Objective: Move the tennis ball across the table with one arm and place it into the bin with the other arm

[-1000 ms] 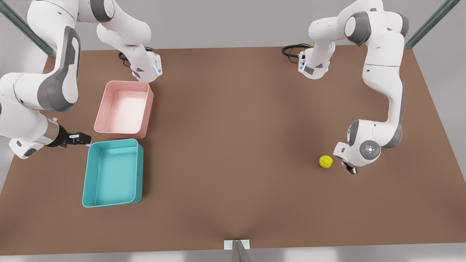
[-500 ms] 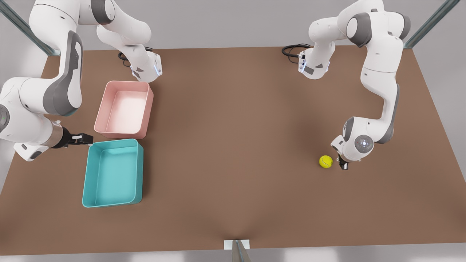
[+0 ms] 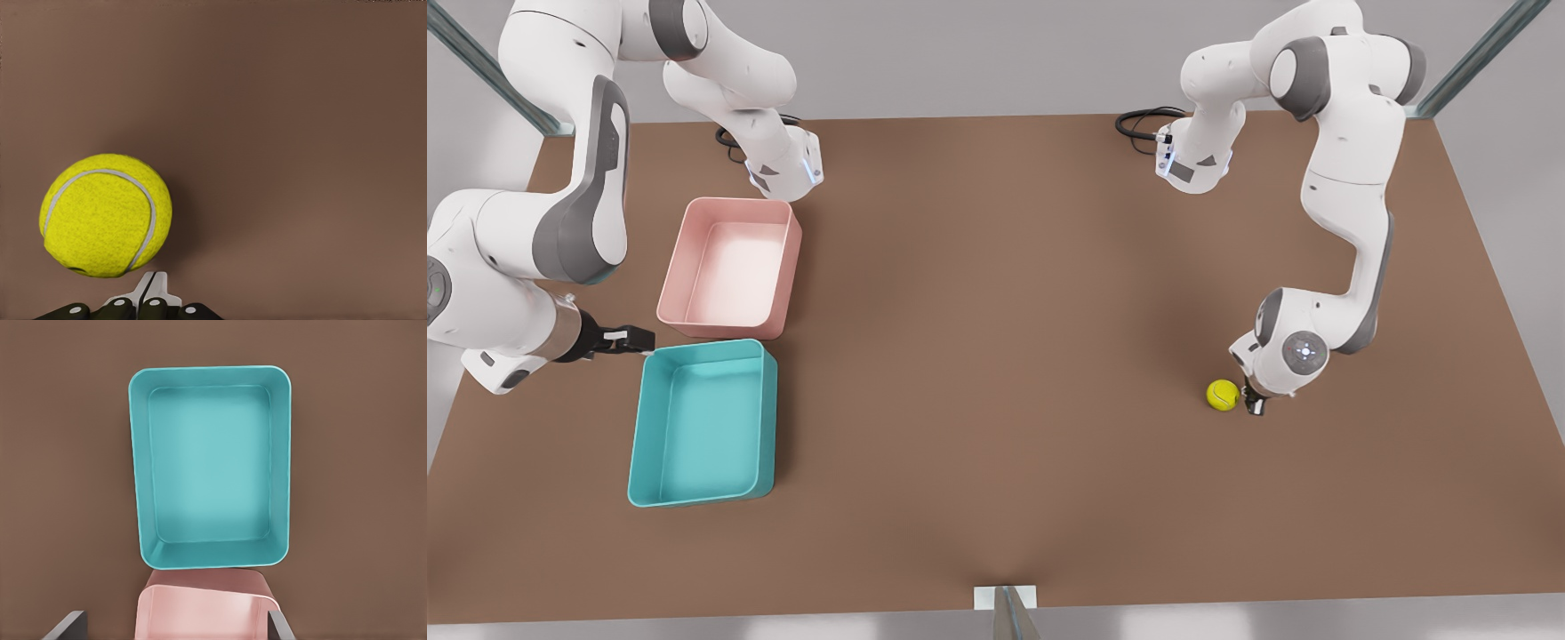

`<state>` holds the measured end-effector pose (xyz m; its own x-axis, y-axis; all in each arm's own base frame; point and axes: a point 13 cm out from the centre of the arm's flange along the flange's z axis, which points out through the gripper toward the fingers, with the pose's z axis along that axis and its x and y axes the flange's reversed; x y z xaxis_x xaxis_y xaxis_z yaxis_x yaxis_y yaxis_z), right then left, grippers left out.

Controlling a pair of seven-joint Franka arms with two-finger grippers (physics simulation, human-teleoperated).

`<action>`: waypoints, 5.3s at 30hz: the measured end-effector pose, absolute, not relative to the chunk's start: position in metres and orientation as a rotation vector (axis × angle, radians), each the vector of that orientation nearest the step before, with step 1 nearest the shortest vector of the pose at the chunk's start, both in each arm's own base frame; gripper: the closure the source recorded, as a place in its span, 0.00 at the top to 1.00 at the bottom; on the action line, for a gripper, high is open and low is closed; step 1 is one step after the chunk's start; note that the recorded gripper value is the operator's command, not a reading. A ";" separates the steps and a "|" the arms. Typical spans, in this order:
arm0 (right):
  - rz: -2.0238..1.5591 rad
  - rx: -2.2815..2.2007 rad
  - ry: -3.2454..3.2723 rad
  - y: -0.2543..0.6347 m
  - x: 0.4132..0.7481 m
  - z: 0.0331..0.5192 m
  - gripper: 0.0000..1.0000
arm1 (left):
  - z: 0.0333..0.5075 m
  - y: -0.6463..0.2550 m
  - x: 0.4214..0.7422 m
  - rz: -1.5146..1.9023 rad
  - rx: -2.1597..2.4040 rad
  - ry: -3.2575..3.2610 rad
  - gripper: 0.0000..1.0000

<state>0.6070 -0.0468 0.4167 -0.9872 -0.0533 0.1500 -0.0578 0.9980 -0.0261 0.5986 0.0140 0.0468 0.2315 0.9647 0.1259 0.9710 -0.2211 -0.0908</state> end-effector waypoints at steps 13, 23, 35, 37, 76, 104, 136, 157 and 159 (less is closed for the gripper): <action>0.047 0.084 -2.989 -0.047 0.607 0.416 1.00 | 0.078 -0.199 0.603 -0.069 -2.427 -1.916 0.21; 0.047 0.085 -2.989 -0.047 0.607 0.416 1.00 | 0.415 -0.048 0.652 -0.157 -1.605 -2.685 1.00; 0.054 0.570 -2.863 0.203 0.620 0.301 1.00 | 0.496 -0.091 0.573 0.028 -0.644 -2.944 1.00; 0.110 0.678 -2.861 0.274 0.610 0.261 1.00 | 0.489 -0.090 0.570 0.025 -0.534 -2.937 1.00; 0.018 0.049 -3.153 0.430 0.514 0.093 1.00 | 0.470 -0.073 0.550 -0.060 0.173 -2.848 1.00; 0.046 0.003 -3.138 0.442 0.491 0.045 0.91 | 0.471 -0.076 0.549 -0.071 0.233 -2.845 1.00; 0.043 0.020 -3.109 0.429 0.490 0.038 0.82 | 0.472 -0.076 0.549 -0.079 0.246 -2.846 1.00; -0.063 -0.015 -3.119 0.403 0.528 0.078 0.66 | 0.473 -0.076 0.550 -0.084 0.248 -2.849 1.00; -0.115 -0.074 -3.132 0.387 0.549 0.100 0.66 | 0.473 -0.076 0.550 -0.084 0.248 -2.849 1.00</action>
